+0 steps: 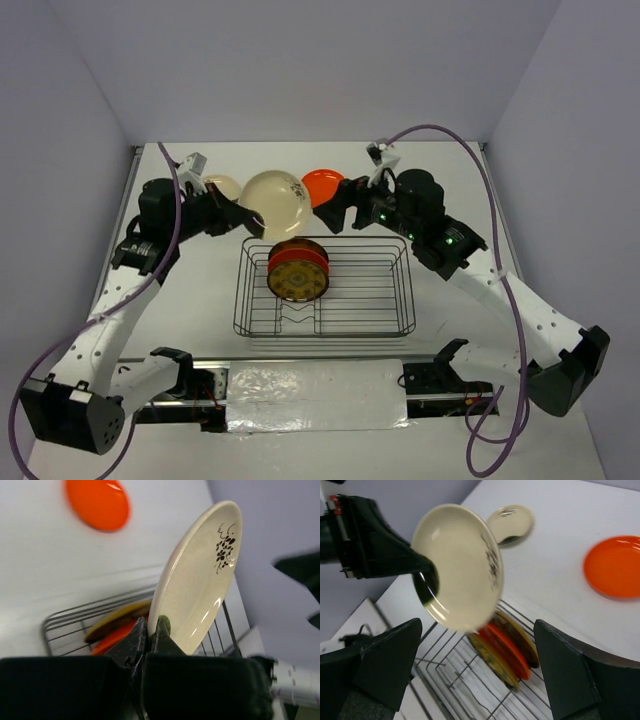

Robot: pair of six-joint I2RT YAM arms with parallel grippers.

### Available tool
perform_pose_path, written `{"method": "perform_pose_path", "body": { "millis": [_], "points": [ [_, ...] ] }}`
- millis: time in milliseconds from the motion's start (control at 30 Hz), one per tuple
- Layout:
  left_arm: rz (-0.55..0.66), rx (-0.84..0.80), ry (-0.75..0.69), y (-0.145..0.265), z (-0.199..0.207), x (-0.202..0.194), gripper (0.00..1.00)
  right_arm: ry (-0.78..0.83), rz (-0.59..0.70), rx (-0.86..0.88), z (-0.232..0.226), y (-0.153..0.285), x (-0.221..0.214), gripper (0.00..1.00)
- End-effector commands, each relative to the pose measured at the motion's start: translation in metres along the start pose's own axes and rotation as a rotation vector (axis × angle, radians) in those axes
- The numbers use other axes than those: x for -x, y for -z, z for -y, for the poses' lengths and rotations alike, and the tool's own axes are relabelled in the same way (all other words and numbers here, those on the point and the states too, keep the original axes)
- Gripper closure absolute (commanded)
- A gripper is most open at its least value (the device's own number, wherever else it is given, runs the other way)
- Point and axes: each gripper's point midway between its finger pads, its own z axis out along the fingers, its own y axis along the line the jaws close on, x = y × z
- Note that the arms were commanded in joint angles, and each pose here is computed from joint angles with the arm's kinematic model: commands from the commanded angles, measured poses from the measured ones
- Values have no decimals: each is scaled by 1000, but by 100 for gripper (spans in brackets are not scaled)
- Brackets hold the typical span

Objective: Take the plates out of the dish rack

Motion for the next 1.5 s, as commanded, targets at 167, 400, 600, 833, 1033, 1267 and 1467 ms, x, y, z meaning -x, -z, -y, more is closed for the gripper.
{"method": "perform_pose_path", "body": {
  "millis": [167, 400, 600, 833, 1033, 1267, 1467],
  "points": [
    [303, 630, 367, 19, -171, 103, 100, -67, 99, -254, 46, 45, -7, 0],
    [144, 851, 526, -39, -290, 101, 100, -40, 46, -243, 49, 63, -41, 0],
    [70, 899, 560, -62, -328, 88, 87, 4, 16, -261, 54, 66, -48, 0],
    [32, 900, 578, -67, -335, 78, 31, 121, -133, -67, 32, 38, -72, 0],
    [66, 929, 525, -44, -311, 103, 0, 424, -338, -22, 6, 2, -120, 0],
    [143, 798, 376, 16, -218, 113, 0, 585, -420, 47, 0, -28, -137, 23],
    [121, 634, 134, 56, -159, 57, 0, 656, -490, 118, -10, -40, -145, 39]
  ]
}}
